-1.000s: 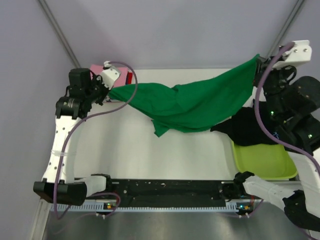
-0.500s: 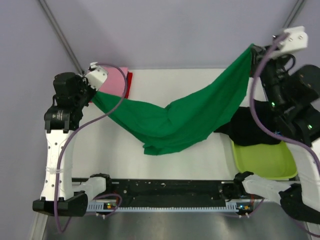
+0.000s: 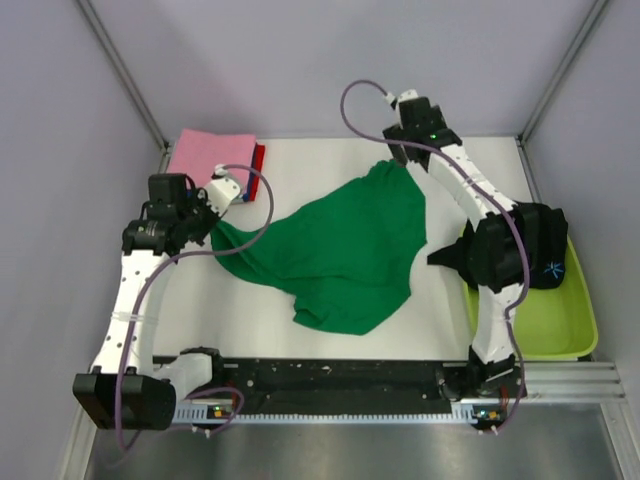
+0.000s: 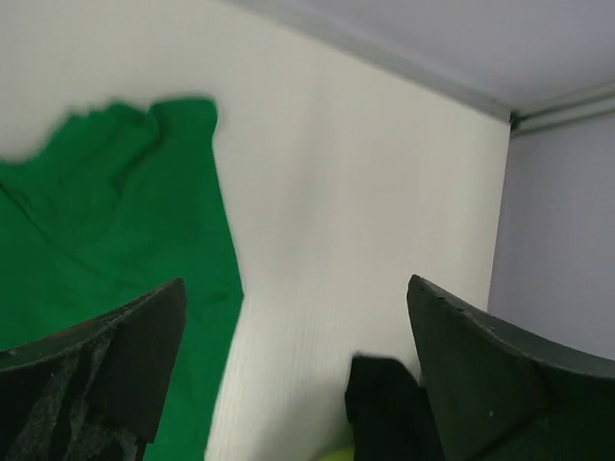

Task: Fold and stack the t-shirts
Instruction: Flatten out the tshirt

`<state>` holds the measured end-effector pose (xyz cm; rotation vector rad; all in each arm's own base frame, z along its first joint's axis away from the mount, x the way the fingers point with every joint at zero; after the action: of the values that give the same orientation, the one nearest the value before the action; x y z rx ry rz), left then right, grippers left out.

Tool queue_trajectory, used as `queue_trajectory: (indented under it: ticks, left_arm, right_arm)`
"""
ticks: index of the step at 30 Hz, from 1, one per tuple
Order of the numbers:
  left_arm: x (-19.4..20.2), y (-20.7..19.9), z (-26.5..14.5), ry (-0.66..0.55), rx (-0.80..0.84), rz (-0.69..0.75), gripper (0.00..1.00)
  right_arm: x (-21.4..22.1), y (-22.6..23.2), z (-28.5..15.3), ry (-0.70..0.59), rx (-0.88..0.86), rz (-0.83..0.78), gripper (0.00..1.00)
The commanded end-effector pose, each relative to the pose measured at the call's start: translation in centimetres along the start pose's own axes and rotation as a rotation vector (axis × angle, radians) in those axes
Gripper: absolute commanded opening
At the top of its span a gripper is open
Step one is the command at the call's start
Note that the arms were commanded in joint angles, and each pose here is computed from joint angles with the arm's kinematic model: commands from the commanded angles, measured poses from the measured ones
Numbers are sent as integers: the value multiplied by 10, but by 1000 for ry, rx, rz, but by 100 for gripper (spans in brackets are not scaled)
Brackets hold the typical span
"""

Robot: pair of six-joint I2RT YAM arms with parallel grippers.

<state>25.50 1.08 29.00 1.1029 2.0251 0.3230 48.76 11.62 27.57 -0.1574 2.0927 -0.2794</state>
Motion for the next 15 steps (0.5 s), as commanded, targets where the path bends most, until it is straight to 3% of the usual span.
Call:
queue_trajectory:
  ticks: [1, 7, 11, 13, 15]
  left_arm:
    - [-2, -8, 13, -63, 36, -26, 0]
    - [0, -14, 22, -72, 59, -71, 0]
    - [4, -16, 24, -55, 49, -81, 0]
    - [6, -16, 24, -46, 40, -80, 0]
    - [8, -17, 24, -37, 33, -84, 0]
  right_arm:
    - [-3, 2, -75, -30, 9, -32, 98]
    - [89, 88, -169, -15, -432, -223, 97]
    - [151, 150, -248, -16, -966, -380, 79]
    - [181, 169, -272, 57, -1182, -412, 70]
    - [207, 178, -281, 154, -1341, -465, 67]
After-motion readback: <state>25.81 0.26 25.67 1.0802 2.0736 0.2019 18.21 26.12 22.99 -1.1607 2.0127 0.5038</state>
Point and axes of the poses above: each gripper's point midway between its finger pads, its own z axis out along the fingers, its own y axis along the line the jaws close on, x = y × z, the point moved 7 cm from there along -z, back along the fingers, and after that the axes turned 11 degrees about z, right-handed, at the moved point
